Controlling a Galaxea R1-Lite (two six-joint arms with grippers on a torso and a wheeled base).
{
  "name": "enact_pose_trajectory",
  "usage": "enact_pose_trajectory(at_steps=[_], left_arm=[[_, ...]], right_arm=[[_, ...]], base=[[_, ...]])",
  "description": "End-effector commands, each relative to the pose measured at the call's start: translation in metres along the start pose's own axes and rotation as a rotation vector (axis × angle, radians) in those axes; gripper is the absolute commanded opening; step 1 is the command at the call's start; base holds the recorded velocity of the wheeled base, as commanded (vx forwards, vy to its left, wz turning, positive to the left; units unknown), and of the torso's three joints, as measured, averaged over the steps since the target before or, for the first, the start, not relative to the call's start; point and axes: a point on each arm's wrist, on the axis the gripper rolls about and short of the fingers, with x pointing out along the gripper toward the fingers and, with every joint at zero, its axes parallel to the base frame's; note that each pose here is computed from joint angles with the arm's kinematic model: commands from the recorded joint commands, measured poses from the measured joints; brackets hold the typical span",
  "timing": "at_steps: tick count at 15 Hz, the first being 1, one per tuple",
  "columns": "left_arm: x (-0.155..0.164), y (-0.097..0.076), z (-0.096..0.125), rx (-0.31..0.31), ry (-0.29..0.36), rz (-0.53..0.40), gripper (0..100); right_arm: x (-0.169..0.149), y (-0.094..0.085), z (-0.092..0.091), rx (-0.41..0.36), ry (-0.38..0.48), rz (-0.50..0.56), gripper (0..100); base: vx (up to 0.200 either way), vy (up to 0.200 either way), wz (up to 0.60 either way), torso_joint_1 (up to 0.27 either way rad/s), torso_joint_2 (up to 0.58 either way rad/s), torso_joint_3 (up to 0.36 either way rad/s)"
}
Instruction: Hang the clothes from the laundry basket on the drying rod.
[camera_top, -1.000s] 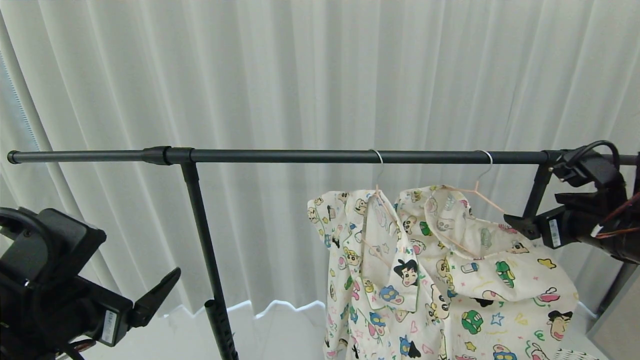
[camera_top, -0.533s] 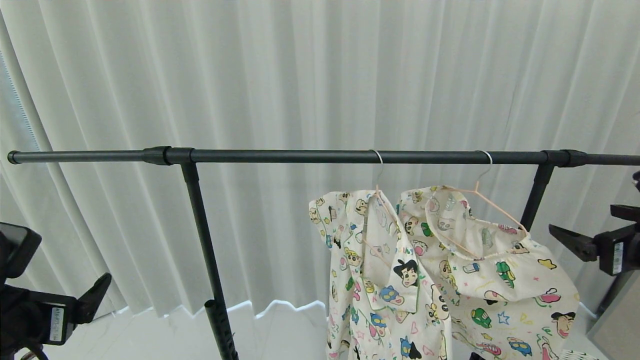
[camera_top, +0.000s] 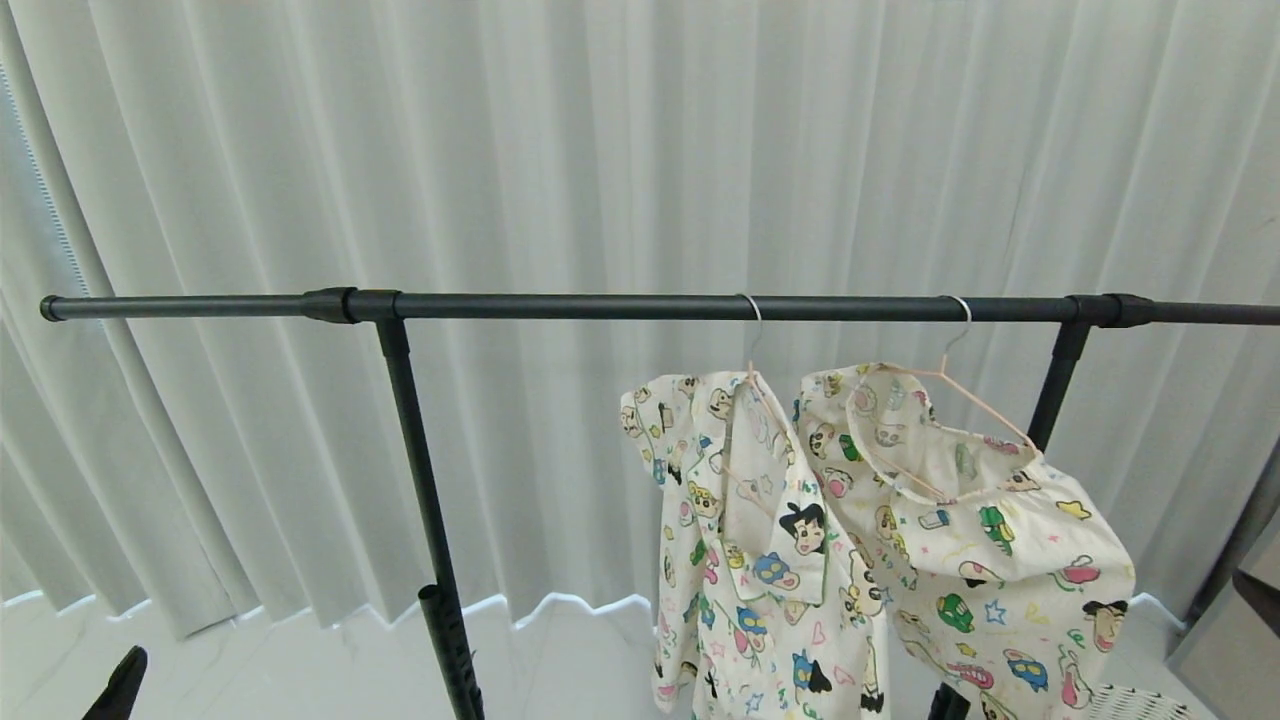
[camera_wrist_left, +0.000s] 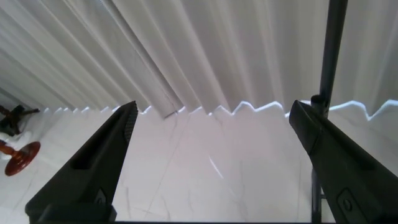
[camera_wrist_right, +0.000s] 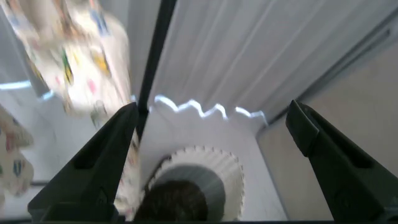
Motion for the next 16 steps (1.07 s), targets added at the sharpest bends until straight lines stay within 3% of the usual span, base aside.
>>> enact_pose_trajectory(at_steps=[1, 6, 9, 11, 13, 16], left_arm=[[-0.016, -0.002, -0.02, -0.017, -0.047, 0.056, 100], [-0.043, -0.005, -0.055, -0.019, -0.08, 0.092, 100], [-0.054, -0.004, -0.063, -0.022, -0.157, 0.127, 100], [-0.057, -0.004, -0.064, -0.042, -0.186, 0.142, 100], [-0.056, -0.004, -0.064, -0.077, -0.18, 0.152, 100], [-0.057, -0.004, -0.065, -0.076, -0.189, 0.143, 100]], right_arm=[[-0.021, 0.003, -0.016, 0.002, -0.036, -0.015, 100], [-0.056, 0.011, -0.049, -0.065, -0.035, 0.043, 100], [-0.071, 0.02, -0.084, -0.065, -0.049, 0.043, 100], [-0.08, 0.027, -0.109, -0.061, -0.119, 0.024, 100], [-0.086, 0.027, -0.113, -0.033, -0.176, 0.01, 100], [-0.086, 0.026, -0.114, 0.011, -0.151, -0.072, 100]], base=[[-0.2, 0.0, 0.0, -0.012, 0.0, 0.002], [-0.2, 0.0, 0.0, 0.0, 0.0, 0.007], [0.0, 0.0, 0.0, 0.0, 0.0, 0.0], [0.0, 0.0, 0.0, 0.0, 0.0, 0.0], [0.0, 0.0, 0.0, 0.0, 0.0, 0.0], [0.0, 0.0, 0.0, 0.0, 0.0, 0.0]])
